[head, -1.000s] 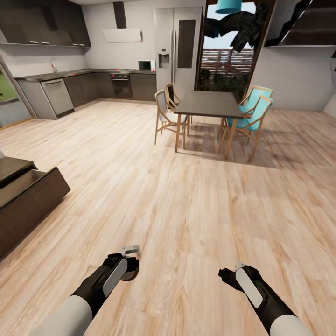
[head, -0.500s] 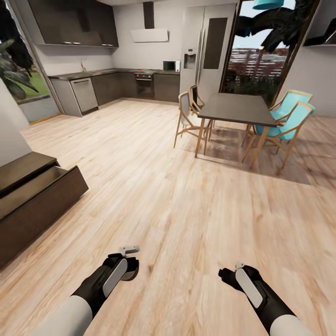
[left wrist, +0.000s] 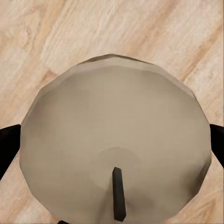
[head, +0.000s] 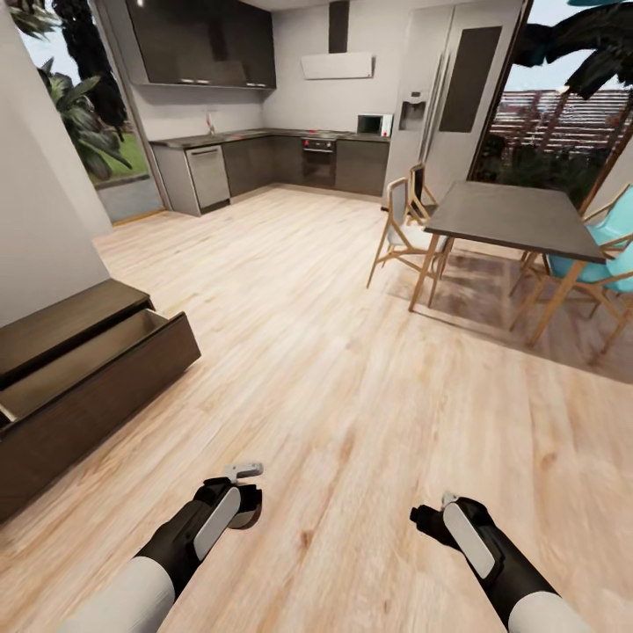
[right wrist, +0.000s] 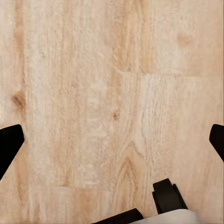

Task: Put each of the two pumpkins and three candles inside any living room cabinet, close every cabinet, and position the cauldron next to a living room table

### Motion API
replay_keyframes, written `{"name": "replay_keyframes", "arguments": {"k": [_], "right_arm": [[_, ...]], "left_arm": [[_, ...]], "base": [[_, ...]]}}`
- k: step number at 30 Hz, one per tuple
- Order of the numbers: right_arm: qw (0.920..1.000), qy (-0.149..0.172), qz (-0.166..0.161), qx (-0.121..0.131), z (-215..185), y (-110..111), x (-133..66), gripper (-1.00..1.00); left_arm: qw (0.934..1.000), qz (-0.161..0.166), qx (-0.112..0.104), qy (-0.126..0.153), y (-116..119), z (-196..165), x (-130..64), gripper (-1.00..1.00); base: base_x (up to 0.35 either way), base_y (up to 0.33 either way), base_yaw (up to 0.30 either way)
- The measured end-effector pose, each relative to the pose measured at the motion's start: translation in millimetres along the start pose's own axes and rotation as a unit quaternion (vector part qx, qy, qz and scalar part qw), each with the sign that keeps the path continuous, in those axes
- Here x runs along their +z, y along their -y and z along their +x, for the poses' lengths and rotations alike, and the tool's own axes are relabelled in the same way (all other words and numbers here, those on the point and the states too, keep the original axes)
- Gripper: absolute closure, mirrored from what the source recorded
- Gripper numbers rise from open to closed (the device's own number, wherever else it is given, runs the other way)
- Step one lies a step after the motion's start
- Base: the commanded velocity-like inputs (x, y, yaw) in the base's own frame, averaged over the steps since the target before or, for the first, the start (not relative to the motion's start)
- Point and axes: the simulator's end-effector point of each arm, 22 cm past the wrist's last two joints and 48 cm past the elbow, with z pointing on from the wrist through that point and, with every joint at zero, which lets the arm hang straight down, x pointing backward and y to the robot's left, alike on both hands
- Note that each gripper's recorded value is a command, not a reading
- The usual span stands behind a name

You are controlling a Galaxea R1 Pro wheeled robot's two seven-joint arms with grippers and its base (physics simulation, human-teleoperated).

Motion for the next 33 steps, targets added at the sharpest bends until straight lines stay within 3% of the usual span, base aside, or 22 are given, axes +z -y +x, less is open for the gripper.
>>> {"name": "replay_keyframes", "arguments": {"k": [11, 22, 33], "right_arm": [[1.0000, 0.001, -0.004, -0.001, -1.2, -2.4, 0.1, -1.00], [1.0000, 0.000, -0.003, 0.000, -0.4, -1.8, 1.3, -1.00], [1.0000, 0.001, -0.003, 0.000, -1.1, -2.2, 1.1, -1.00]], "left_arm": [[1.0000, 0.001, 0.001, -0.003, 2.6, 2.7, 1.6, 1.00], [1.0000, 0.001, 0.002, -0.004, 3.6, 4.1, 2.6, 1.00], [1.0000, 0.001, 0.003, -0.004, 4.4, 4.2, 2.5, 1.00]], "base": [[0.324, 0.000, 0.276], [0.324, 0.000, 0.061], [0.324, 0.000, 0.261]]}}
